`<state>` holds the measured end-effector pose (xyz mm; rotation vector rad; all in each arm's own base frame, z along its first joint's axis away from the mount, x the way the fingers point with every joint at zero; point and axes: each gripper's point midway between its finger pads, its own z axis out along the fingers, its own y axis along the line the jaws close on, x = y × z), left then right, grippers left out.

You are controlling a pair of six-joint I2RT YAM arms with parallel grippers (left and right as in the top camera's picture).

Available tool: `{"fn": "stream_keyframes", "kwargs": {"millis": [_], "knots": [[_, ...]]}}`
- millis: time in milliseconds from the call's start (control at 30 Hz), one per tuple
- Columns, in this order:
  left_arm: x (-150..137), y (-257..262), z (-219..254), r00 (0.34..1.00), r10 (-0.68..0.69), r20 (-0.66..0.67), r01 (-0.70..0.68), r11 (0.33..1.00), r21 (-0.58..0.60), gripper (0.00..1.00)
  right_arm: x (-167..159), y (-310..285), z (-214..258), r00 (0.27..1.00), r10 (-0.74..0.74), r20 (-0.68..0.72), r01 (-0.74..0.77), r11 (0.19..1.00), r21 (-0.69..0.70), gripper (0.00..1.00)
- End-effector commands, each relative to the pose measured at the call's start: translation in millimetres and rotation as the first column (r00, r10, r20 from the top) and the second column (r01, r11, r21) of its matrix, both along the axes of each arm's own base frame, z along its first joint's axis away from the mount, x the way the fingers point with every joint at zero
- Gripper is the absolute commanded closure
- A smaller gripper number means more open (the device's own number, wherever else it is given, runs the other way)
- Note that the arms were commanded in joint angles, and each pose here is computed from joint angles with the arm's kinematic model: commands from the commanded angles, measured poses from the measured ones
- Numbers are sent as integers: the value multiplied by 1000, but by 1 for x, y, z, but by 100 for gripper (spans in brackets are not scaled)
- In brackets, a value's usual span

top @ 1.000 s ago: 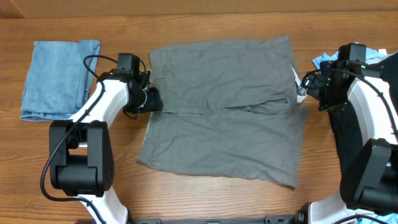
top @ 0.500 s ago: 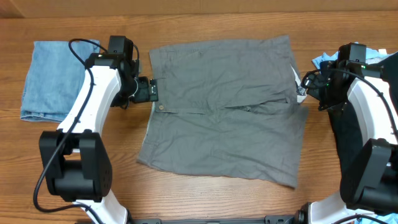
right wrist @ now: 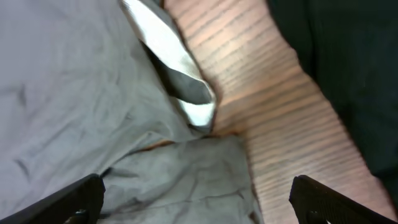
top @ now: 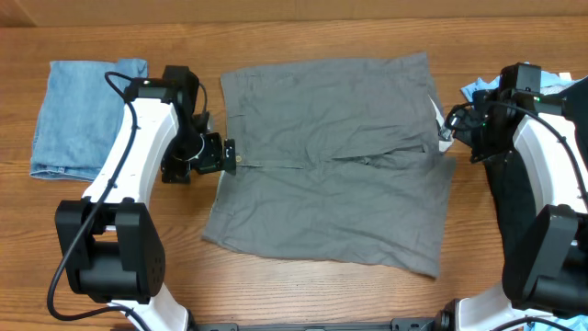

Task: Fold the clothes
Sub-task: 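Move left gripper to lower-left leg hem, right gripper to lower-right hem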

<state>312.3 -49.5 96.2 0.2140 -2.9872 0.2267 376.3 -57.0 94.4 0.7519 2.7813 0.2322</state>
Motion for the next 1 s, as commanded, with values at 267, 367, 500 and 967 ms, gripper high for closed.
{"fn": "stream_keyframes", "kwargs": {"millis": [267, 367, 500, 967], "knots": [[-66, 4, 72, 965, 45, 258, -44, 999, -8, 0, -23, 47, 10, 996, 60, -64, -41, 963, 268, 45], [-88, 6, 46, 972, 72, 225, -72, 997, -7, 0, -41, 46, 6, 988, 56, -146, -17, 966, 257, 88], [-99, 4, 6, 982, 83, 170, -82, 997, -13, 0, -76, 49, 6, 966, 53, -251, 12, 968, 251, 88], [-82, -7, -15, 974, 92, 207, -77, 994, -79, 0, -195, 63, 5, 948, -174, -268, 227, 957, 181, 48]]}}
